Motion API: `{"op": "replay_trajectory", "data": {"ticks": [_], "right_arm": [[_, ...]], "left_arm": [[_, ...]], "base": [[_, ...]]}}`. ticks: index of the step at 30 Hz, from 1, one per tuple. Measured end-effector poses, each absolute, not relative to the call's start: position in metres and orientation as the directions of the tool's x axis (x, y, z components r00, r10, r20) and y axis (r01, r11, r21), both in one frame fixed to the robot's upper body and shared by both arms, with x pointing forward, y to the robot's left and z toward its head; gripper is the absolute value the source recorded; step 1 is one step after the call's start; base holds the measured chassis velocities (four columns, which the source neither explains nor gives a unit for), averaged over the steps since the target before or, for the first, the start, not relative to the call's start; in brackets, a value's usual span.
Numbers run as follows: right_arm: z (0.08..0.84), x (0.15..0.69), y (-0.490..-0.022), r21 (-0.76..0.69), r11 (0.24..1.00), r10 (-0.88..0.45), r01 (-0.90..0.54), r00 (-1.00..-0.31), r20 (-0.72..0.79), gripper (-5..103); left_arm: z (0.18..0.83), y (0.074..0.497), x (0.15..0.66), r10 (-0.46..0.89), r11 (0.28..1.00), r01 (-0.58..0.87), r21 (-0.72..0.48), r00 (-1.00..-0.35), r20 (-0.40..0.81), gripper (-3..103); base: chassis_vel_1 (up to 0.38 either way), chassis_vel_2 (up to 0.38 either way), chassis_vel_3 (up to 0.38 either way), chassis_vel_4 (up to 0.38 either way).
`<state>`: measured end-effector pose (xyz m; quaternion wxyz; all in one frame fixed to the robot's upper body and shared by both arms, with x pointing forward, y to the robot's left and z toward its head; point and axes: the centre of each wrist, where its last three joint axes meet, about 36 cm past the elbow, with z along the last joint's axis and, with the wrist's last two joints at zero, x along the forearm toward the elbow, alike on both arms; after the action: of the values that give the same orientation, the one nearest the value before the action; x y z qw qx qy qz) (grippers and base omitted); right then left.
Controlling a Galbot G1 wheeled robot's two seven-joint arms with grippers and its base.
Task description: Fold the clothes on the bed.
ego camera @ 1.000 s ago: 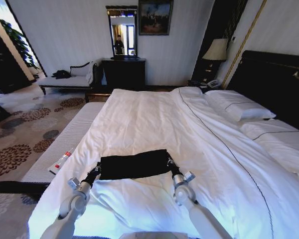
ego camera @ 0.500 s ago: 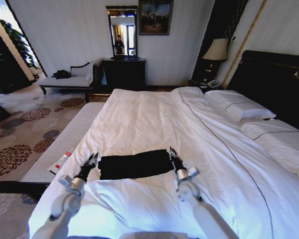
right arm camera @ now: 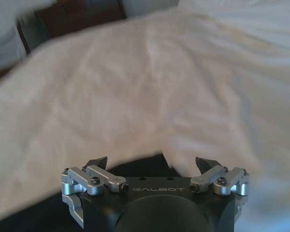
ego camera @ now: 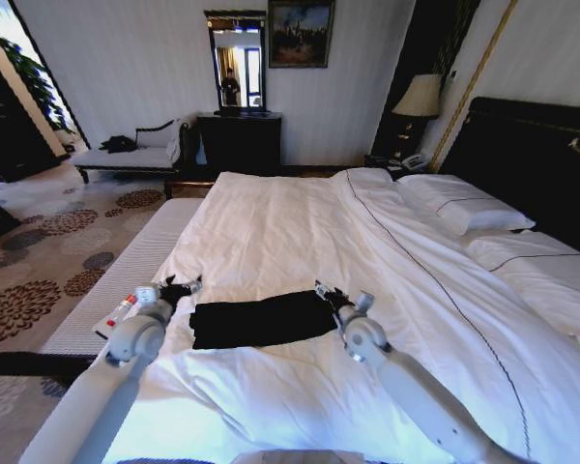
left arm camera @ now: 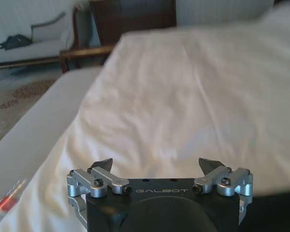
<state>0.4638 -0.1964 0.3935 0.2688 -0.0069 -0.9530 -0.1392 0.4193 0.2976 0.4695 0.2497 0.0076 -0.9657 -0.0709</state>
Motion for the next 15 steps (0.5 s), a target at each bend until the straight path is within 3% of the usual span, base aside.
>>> {"op": "replay_trajectory", "data": {"ticks": [8,15], "right_arm": [[0.396,0.440,-0.176,0.160,0.984,-0.031,0.084,-0.794,0.608,100],[0.401,0.412,-0.179,0.126,0.986,0.001,0.106,-0.767,0.642,100]], "left_arm": [[0.465,0.284,0.391,-0.064,0.977,0.060,0.204,-0.833,0.550,100],[0.458,0.282,0.369,-0.038,0.981,0.083,0.174,-0.800,0.599,100]], "base": [[0.000,0.000,0.000,0.000],[0.000,0.000,0.000,0.000]]}}
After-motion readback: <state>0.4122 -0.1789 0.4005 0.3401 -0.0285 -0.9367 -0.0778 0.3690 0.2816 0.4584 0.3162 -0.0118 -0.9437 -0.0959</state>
